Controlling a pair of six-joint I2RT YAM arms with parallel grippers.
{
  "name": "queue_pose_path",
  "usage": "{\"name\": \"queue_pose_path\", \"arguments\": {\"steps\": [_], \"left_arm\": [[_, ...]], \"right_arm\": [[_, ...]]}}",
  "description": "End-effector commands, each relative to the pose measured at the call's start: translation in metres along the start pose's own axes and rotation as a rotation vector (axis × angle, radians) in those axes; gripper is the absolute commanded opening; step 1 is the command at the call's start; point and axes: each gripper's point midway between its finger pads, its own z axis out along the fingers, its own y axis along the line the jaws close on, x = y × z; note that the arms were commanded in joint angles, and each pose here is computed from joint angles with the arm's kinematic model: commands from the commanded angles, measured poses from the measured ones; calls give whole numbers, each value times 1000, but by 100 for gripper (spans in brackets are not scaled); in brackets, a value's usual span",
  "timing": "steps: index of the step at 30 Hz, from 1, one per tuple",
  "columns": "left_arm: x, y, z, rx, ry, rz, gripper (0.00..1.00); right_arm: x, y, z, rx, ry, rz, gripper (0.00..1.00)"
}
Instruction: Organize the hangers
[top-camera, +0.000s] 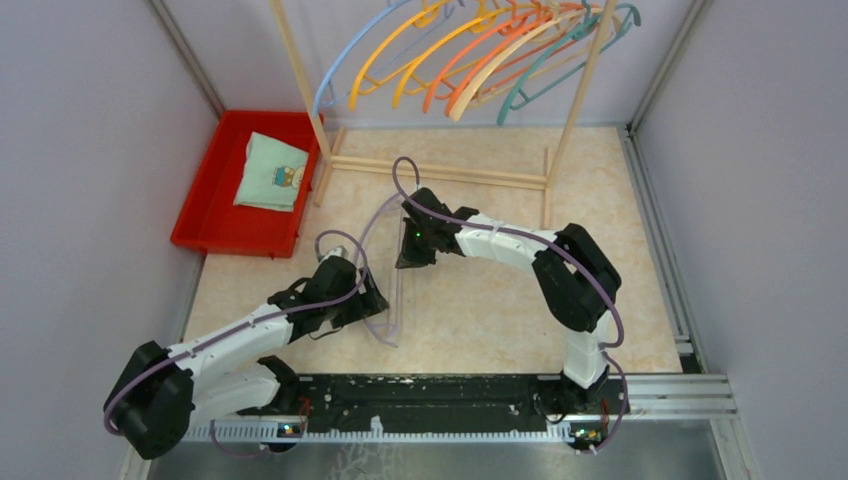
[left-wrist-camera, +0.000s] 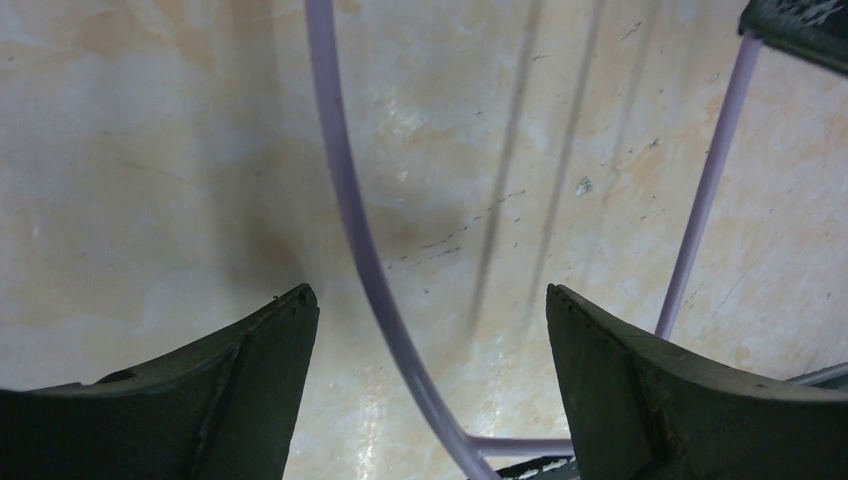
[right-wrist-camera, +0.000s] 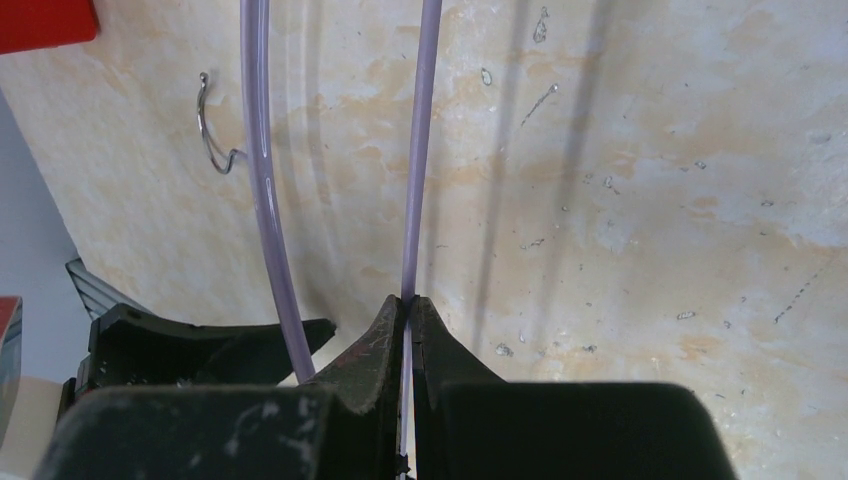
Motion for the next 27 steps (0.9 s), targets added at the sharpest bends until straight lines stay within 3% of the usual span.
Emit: {"name": "queue_pose_path", "arguments": {"steps": [1,3,6,17,21,27], "left_arm": [[-6,-24,4,69,6,-21,89],[-6,-27,3,76,8,-40,88],[-12,-36,-3,113,-13,-64,80],[-37,-44,-23,162,-133,-119,31],[-42,-46,-25,165,-157,-129,1],[-70,-71,-42,213,-226,-74,0]], "right_arm": [[-20,40,-34,-121,-59,-16,0],[-20,41,-36,-128,-54,-16,0],[-21,43,-37,-136,-56,-15,0],[-20,35,-36,-140,-34,-8,0],[-10,27,-33,-138,-9,-7,0],[8,18,-23,-138,42,-16,0]]}}
